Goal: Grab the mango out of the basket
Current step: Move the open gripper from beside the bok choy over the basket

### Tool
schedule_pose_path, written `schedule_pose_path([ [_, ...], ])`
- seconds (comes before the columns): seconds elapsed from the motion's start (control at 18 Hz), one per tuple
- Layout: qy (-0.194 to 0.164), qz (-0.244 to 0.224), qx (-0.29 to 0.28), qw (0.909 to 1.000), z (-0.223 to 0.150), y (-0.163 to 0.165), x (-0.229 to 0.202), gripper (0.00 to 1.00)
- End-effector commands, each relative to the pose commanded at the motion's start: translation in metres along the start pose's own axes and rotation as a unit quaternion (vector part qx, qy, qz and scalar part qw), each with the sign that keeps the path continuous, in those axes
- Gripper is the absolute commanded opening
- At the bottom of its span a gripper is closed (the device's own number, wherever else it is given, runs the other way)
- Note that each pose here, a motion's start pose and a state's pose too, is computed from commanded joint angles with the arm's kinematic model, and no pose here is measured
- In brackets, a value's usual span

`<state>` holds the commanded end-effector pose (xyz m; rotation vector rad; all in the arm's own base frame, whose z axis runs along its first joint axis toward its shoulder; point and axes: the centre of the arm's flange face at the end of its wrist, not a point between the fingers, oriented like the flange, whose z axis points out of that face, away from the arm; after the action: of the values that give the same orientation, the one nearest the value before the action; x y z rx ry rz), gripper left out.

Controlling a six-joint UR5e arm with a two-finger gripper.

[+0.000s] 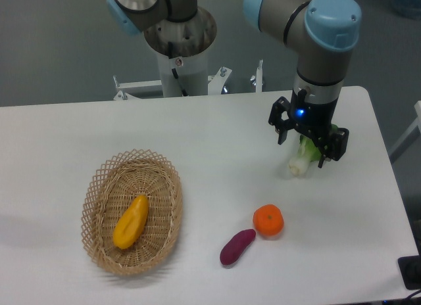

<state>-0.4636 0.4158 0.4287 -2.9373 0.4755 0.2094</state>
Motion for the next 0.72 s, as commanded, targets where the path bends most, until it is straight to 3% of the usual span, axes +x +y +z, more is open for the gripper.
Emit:
schedule_pose_path([
  [0.44, 0.0, -0.005, 0.013, 0.9999, -0.002, -0.002, 0.022, 1.0],
  [0.72, 0.005, -0.052, 0.032, 0.9981, -0.008, -0.015, 0.05, 1.0],
])
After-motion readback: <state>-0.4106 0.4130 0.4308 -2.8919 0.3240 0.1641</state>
